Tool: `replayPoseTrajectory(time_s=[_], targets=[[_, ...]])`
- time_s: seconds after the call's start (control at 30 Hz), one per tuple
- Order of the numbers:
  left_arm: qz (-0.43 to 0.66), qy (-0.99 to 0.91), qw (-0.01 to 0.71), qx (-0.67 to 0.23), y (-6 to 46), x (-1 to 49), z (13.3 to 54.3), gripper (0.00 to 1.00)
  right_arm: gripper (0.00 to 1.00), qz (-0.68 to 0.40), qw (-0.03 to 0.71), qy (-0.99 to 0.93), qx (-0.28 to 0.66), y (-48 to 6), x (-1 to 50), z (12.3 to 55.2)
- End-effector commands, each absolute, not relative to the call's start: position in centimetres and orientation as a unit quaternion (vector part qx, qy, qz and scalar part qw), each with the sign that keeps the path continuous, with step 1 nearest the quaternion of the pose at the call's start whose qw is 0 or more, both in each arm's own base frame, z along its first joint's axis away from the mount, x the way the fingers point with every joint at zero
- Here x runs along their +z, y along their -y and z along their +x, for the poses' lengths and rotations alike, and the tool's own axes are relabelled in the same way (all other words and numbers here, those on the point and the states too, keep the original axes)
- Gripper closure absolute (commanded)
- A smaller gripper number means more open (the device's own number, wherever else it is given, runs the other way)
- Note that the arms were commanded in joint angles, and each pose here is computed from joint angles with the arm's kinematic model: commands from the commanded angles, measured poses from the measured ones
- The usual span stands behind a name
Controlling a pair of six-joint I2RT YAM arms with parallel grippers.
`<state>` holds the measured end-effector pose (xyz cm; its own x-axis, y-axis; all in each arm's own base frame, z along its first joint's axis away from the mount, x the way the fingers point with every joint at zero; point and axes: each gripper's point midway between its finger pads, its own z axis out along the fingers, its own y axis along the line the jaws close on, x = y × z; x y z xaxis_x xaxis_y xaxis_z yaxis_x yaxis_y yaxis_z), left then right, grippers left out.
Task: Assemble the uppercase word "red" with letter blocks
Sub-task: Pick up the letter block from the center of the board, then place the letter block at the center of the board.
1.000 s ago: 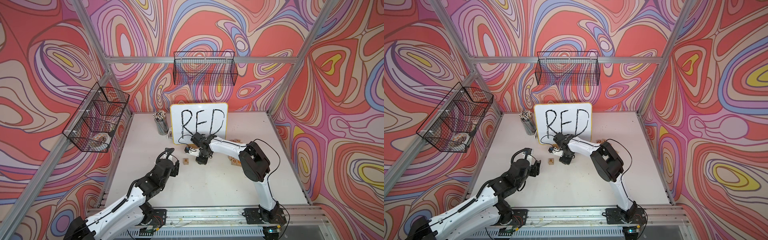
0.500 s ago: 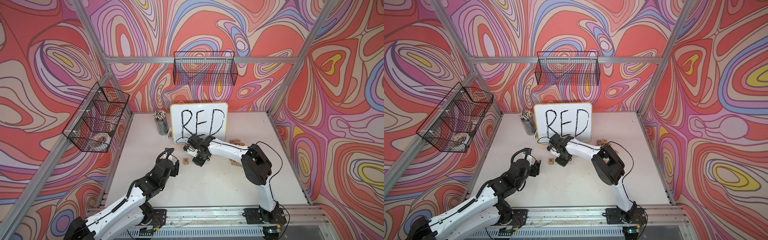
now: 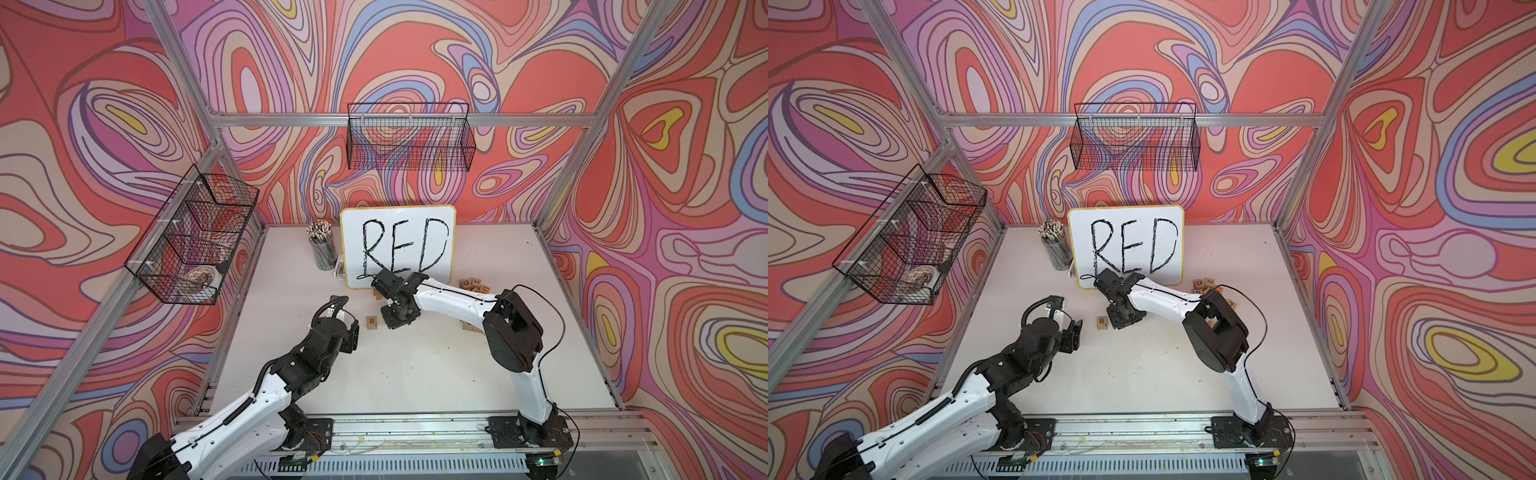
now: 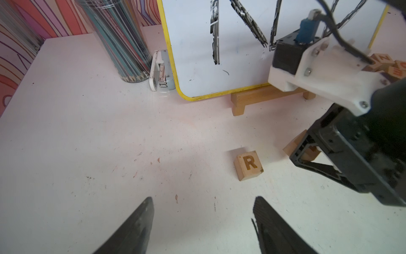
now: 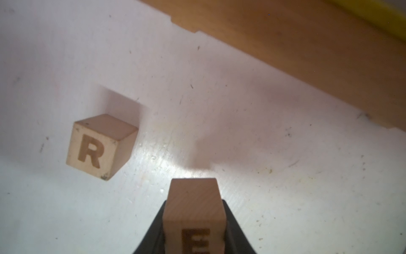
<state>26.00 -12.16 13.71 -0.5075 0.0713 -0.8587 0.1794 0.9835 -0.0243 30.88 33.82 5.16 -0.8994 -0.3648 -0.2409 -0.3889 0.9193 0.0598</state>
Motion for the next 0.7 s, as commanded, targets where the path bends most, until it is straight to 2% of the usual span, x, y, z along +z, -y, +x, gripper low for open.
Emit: replayPoseTrajectory(time_s=[0.0, 0.67], targets=[[0.065, -0.862, 0.5, -0.062, 12.1, 14.3, 26.2, 0.26, 0.81, -0.115, 0.131, -0.983, 0.064, -34.0, 6.2, 31.5], [0.06, -0.862, 0.5, -0.058, 11.7, 14.3, 25.9, 0.26, 0.8, -0.048, 0.108, -0.991, 0.062, -33.3, 3.7, 31.3]])
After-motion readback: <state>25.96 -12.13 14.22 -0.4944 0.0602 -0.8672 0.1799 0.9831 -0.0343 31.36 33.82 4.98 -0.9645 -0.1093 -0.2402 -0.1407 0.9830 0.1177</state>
